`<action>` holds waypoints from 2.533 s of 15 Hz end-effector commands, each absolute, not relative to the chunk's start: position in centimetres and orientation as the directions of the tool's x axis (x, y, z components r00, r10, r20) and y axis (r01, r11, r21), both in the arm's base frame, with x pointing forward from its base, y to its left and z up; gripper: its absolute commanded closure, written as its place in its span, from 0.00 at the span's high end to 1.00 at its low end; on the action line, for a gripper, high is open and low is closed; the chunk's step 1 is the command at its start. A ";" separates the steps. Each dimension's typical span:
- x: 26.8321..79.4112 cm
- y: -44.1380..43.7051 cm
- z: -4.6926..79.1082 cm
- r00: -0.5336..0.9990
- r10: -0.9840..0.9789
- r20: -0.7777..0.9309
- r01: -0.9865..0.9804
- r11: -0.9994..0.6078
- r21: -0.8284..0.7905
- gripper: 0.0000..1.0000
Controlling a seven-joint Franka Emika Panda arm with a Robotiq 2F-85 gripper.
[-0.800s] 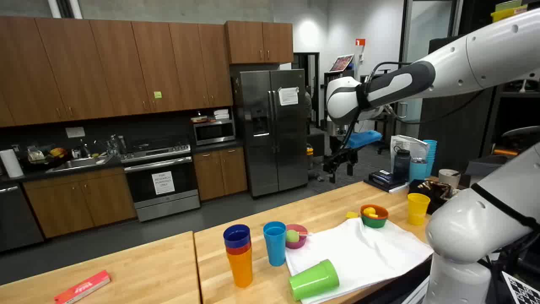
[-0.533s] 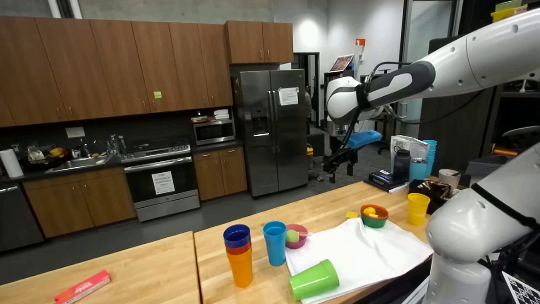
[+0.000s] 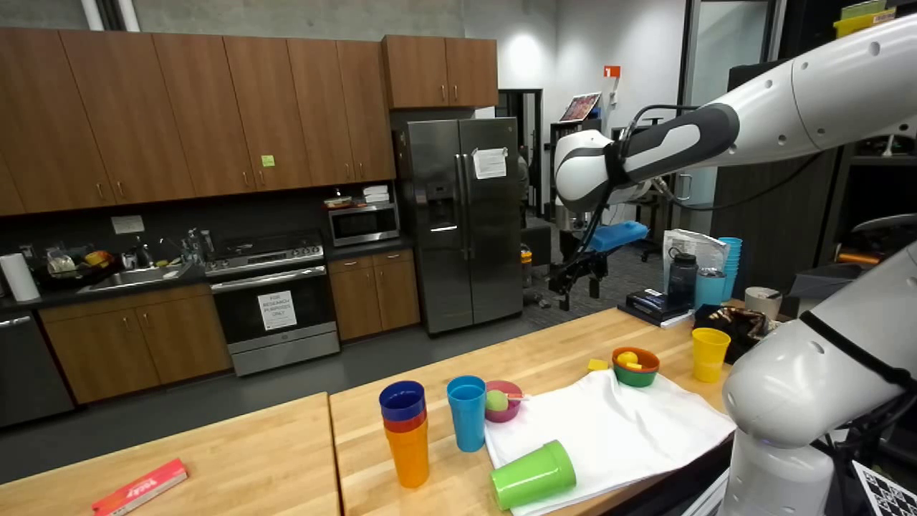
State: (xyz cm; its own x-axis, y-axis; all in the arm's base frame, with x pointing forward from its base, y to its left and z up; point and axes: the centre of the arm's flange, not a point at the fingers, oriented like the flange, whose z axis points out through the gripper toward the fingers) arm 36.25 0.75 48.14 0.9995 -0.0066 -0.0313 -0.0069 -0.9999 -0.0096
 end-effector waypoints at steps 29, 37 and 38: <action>37.5 4.9 44.6 0.958 -0.278 0.064 -0.262 -0.947 -0.186 1.00; 37.8 4.3 44.8 0.884 -0.439 0.159 -0.369 -0.865 -0.339 1.00; 37.8 4.3 44.7 0.878 -0.449 0.164 -0.376 -0.861 -0.342 1.00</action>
State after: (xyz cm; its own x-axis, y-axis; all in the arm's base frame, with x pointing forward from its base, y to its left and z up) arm 38.62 4.31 44.62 0.9042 -0.4033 0.1406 -0.3480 -0.8864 -0.3051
